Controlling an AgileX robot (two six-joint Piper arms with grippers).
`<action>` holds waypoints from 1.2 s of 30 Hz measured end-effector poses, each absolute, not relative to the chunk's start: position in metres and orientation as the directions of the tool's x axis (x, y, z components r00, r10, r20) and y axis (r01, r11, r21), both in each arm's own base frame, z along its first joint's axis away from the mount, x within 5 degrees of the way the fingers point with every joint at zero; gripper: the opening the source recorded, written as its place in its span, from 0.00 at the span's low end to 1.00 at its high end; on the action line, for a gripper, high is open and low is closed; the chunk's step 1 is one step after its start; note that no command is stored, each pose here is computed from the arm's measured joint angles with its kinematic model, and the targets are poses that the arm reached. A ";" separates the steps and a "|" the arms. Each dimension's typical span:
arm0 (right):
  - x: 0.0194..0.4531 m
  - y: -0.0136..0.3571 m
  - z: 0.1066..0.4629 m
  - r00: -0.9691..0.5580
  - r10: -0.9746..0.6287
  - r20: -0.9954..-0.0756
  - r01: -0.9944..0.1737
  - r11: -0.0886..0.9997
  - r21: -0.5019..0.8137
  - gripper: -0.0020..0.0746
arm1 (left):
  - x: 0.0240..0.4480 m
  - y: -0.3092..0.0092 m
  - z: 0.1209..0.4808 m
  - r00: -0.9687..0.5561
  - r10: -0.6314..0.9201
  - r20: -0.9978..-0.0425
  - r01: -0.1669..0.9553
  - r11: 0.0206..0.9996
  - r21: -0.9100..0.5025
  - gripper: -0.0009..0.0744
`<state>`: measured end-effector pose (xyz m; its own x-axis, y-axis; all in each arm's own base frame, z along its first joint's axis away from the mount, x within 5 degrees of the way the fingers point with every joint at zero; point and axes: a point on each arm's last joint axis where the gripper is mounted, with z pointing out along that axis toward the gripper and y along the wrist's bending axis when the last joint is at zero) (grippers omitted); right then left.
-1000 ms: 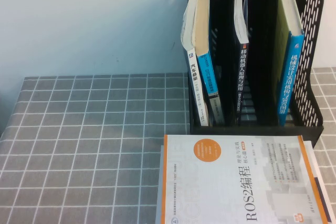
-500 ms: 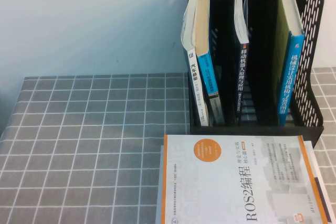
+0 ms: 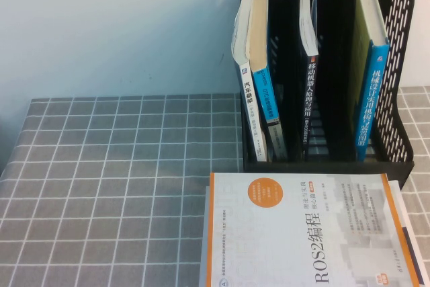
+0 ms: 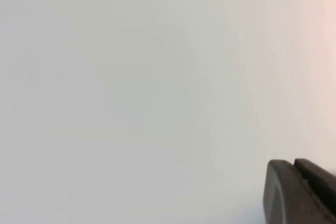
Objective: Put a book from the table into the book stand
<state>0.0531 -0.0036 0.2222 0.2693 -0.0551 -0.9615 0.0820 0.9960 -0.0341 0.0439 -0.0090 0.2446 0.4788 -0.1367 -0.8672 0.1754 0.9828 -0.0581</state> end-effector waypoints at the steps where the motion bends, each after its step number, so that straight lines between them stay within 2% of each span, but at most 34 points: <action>1: 0.053 -0.004 0.224 0.287 -0.056 -0.956 0.082 0.996 -0.034 0.02 | 0.041 -0.010 0.250 0.533 -0.139 -0.835 0.188 0.981 -0.043 0.01; 5: 0.052 -0.003 0.226 0.313 -0.058 -0.948 0.082 0.996 -0.034 0.02 | 0.029 -0.012 0.263 0.679 -0.152 -0.718 0.220 0.975 0.002 0.01; 9: 0.052 -0.004 0.226 0.313 -0.035 -0.949 0.080 0.997 -0.010 0.02 | 0.022 -0.013 0.269 0.751 -0.167 -0.639 0.235 0.972 0.021 0.01; 12: 0.052 -0.004 0.226 0.314 -0.011 -0.949 0.079 0.997 0.014 0.02 | 0.022 -0.010 0.270 0.748 -0.194 -0.634 0.236 0.972 -0.019 0.01; 16: 0.052 -0.005 0.226 0.315 0.005 -0.949 0.077 0.997 0.031 0.02 | 0.028 -0.003 0.265 0.688 -0.260 -0.677 0.231 0.964 -0.135 0.01; 19: 0.051 -0.005 0.228 0.344 0.017 -0.939 0.076 0.996 0.046 0.02 | 0.038 0.000 0.260 0.554 -0.273 -0.786 0.185 0.961 -0.204 0.01; 22: 0.051 -0.006 0.229 0.336 0.048 -0.941 0.073 0.994 0.077 0.02 | 0.041 -0.002 0.268 0.387 -0.213 -0.897 0.132 0.976 -0.175 0.01; 27: 0.046 -0.004 0.255 0.207 0.050 -0.977 0.065 0.996 0.064 0.02 | 0.040 -0.003 0.293 0.205 -0.180 -0.962 0.108 0.981 -0.161 0.01; 29: 0.041 -0.002 0.274 0.123 0.059 -0.991 0.056 0.996 0.067 0.02 | 0.045 -0.004 0.298 0.109 -0.193 -0.975 0.102 0.978 -0.182 0.01; 32: 0.042 0.001 0.293 -0.114 0.067 -0.991 0.044 0.997 0.062 0.02 | 0.058 -0.008 0.298 -0.084 -0.281 -0.956 0.094 0.953 -0.288 0.01; 36: 0.062 0.005 0.307 -0.429 -0.007 -0.903 -0.038 0.999 0.010 0.02 | 0.084 -0.018 0.286 -0.309 -0.463 -0.831 0.055 0.863 -0.502 0.01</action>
<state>0.0619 0.0051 0.3072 -0.4290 -0.0067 -0.9033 -0.0375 0.9992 0.0104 0.0838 -0.0181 0.2856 -0.3089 -0.4635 -0.8305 0.0547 0.8631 -0.5020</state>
